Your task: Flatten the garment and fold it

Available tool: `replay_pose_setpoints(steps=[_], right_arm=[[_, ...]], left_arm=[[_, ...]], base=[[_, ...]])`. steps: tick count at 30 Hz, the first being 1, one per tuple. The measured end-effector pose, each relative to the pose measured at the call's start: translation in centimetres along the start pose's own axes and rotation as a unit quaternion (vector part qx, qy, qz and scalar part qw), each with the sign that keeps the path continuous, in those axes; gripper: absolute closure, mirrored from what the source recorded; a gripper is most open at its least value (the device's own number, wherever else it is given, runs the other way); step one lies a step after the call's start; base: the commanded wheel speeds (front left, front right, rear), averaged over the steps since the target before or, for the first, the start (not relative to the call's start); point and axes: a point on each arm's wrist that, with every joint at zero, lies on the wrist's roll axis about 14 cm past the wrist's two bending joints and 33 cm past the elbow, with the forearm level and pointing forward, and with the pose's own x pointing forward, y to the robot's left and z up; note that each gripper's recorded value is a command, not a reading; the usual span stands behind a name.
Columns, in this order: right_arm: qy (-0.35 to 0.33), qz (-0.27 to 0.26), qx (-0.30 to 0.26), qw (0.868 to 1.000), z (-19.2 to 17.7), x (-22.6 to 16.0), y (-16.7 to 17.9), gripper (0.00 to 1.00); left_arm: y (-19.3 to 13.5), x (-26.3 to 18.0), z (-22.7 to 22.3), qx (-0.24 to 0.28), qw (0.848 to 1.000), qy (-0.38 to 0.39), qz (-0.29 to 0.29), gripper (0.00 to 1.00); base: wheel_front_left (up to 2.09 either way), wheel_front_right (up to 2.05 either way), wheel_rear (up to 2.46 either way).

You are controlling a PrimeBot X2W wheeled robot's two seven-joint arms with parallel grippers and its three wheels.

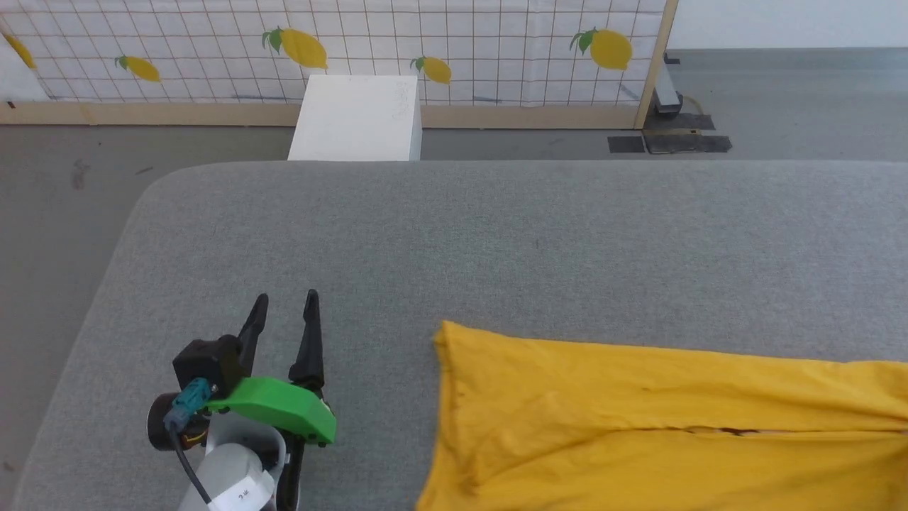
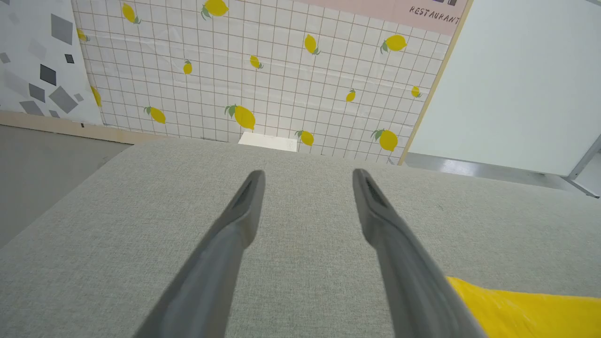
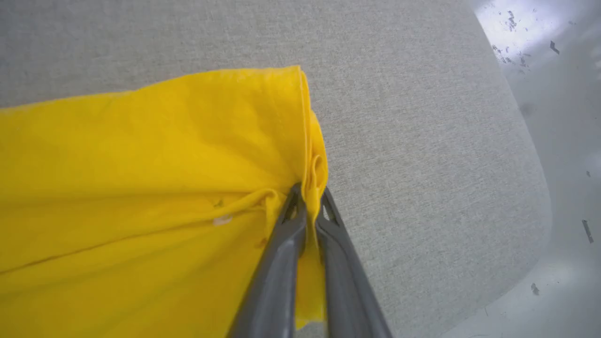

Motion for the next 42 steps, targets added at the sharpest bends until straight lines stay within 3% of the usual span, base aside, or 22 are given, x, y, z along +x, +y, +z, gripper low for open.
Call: replay_pose_setpoints(steps=[4,9,14,19,23,30,35,42], right_arm=[[-0.009,-0.035,-0.002,0.999,-0.1,0.0,-2.4,1.0],[-0.018,-0.03,-0.012,0.999,0.4,-0.2,-1.9,1.0],[-0.034,0.011,-0.058,0.998,2.2,-1.4,1.3,1.0],[-0.066,0.088,-0.097,0.989,4.5,-5.4,6.8,1.0],[-0.105,0.163,-0.13,0.972,6.7,-10.2,11.9,1.0],[-0.157,0.288,-0.227,0.917,7.5,-16.5,21.2,1.0],[-0.159,0.354,-0.264,0.883,6.6,-17.6,27.0,1.0],[-0.102,0.413,-0.29,0.857,2.9,-16.3,32.9,1.0]], left_arm=[[0.0,0.0,-0.3,0.001,1.0,0.004,0.001,0.0],[0.0,0.0,-0.1,0.002,1.0,0.002,0.0,0.0],[-0.1,-0.1,0.4,0.001,1.0,-0.005,-0.002,0.0],[-0.2,-0.3,0.8,0.002,1.0,-0.01,-0.003,0.0],[-0.2,-0.4,0.8,0.001,1.0,-0.011,-0.003,0.0],[0.2,-0.5,0.6,0.0,1.0,-0.008,0.002,0.0],[0.5,-0.5,0.0,0.0,1.0,0.0,0.005,0.0],[1.3,-0.2,-0.6,0.006,1.0,0.009,0.012,0.0]], base=[[0.0,0.0,0.0],[0.0,0.0,0.0],[0.0,0.0,0.0],[0.0,0.0,0.0],[0.0,0.0,0.0],[0.0,0.0,0.0],[0.0,0.0,0.0],[0.0,0.0,0.0]])
